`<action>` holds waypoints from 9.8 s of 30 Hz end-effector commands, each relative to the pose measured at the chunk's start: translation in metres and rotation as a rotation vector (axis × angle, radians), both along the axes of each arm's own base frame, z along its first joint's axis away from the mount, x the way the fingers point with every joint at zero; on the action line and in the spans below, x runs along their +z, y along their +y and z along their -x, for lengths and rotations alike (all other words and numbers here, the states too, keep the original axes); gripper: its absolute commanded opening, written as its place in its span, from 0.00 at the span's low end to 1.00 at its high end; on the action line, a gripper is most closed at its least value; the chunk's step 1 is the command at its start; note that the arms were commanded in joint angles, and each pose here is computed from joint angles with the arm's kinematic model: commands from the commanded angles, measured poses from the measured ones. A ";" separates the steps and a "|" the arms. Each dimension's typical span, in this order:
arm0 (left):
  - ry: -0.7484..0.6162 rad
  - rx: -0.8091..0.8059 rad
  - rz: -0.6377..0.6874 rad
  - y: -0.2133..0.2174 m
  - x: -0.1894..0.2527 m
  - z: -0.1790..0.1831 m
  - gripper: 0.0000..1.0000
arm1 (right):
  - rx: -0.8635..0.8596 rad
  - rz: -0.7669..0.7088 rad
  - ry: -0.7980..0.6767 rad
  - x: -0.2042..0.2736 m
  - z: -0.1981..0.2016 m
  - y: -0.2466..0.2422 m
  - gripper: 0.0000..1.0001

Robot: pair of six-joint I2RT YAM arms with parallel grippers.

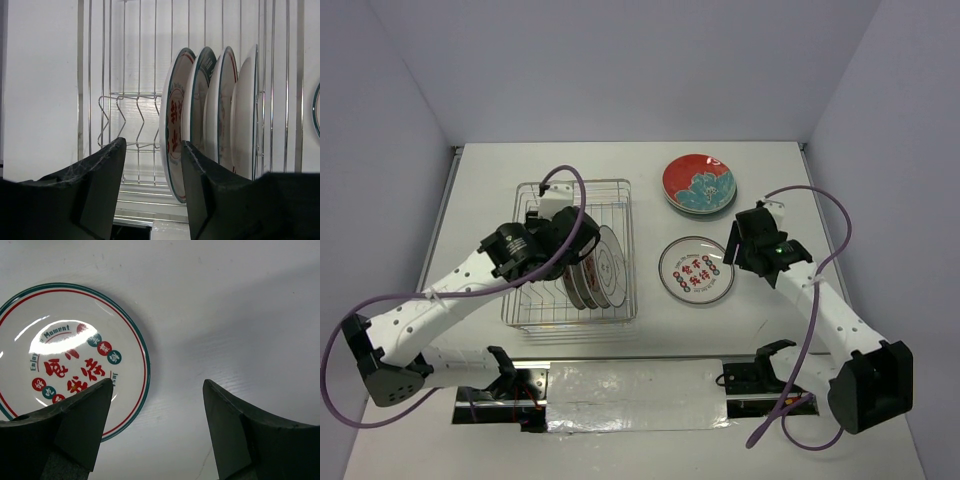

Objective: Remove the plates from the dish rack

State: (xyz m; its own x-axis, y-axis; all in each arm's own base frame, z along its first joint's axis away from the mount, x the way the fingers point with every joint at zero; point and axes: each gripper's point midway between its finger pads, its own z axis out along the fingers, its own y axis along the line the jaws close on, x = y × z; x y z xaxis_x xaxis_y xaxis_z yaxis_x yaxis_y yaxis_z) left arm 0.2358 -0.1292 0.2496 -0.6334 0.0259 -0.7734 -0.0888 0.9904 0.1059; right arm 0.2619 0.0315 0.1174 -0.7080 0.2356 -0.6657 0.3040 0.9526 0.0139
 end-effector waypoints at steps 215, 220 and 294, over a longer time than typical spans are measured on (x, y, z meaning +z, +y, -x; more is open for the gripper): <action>-0.602 0.161 0.073 0.035 0.226 -0.087 0.00 | 0.517 -0.485 -0.441 0.161 0.009 0.103 0.86; -0.813 -0.284 0.636 -0.043 0.277 -0.062 0.00 | 0.858 -0.857 -0.738 0.235 0.052 0.158 1.00; -0.070 -0.180 0.322 0.000 0.039 0.017 0.87 | 0.036 0.045 0.161 -0.029 -0.011 0.011 0.78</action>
State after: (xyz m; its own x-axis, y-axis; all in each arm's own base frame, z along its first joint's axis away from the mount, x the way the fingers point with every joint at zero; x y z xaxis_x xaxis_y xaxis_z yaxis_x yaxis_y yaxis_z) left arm 0.2194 -0.1248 0.2836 -0.5969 -0.0945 -0.7968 0.1047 0.9754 -0.1941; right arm 0.2593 0.0568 0.0434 -0.8922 0.1432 -0.4284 0.1813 0.9822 -0.0493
